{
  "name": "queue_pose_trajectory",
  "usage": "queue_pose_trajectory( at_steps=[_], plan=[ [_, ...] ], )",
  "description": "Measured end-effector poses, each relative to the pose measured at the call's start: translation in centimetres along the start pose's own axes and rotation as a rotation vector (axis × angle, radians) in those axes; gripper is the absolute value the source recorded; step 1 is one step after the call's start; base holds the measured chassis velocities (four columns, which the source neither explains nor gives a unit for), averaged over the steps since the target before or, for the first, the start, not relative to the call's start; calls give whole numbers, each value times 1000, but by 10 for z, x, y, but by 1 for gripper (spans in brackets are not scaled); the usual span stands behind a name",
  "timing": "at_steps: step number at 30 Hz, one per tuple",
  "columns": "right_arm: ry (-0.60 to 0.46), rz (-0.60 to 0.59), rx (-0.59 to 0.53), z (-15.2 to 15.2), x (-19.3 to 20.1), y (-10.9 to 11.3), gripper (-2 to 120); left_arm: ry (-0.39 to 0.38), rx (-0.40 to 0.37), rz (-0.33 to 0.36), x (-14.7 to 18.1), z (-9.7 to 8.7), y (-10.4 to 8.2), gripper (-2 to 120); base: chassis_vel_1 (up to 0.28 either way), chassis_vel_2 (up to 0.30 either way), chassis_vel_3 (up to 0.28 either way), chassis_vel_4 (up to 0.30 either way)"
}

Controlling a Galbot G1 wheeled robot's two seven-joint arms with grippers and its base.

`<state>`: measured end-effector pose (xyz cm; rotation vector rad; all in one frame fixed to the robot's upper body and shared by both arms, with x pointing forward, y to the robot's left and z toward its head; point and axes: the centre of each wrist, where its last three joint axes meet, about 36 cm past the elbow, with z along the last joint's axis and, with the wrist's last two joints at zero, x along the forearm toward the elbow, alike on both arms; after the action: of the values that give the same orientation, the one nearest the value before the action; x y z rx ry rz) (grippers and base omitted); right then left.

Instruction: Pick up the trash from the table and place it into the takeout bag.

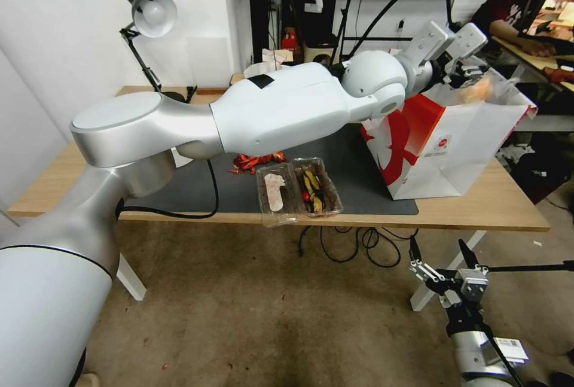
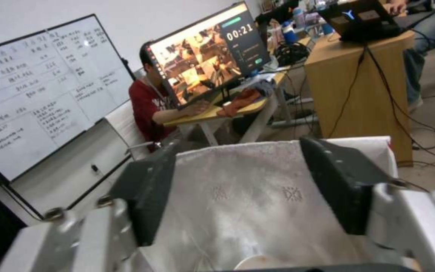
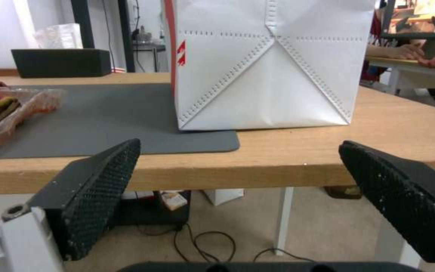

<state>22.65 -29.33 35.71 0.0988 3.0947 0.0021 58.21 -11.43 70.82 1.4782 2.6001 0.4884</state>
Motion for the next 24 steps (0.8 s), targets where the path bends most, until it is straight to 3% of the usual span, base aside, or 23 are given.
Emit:
queue_pose_trajectory(
  at_steps=[6, 10, 13, 15, 16, 18, 20, 24],
  plan=[
    [2, -4, -1, -2, 1, -1, 100, -36, 33, -50, 0, -14, 0, 93, 0, 0, 0, 0],
    [-8, -7, -5, -6, 1, 0, 100, -75, 64, -73, 7, -21, 4, 99, 0, 0, 0, 0],
    [-18, -13, -7, -11, 0, 1, 100, -143, 111, -161, 32, -24, 17, 100, 0, 0, 0, 0],
    [-18, -13, -7, -11, 0, 1, 100, -148, 113, -176, 36, -23, 19, 100, 0, 0, 0, 0],
    [-19, -15, -7, -12, -1, 1, 100, -160, 108, -236, 57, -16, 30, 100, 0, 0, 0, 0],
    [-19, -17, -7, -12, -1, 1, 100, -163, 104, -256, 67, -12, 35, 100, 0, 0, 0, 0],
    [-19, -22, -7, -12, -3, 2, 100, -168, 108, -315, 101, 4, 51, 100, 0, 0, 0, 0],
    [-15, -28, -10, -13, -4, 4, 100, -172, 112, -347, 131, 21, 59, 100, 0, 0, 0, 0]
  ],
)
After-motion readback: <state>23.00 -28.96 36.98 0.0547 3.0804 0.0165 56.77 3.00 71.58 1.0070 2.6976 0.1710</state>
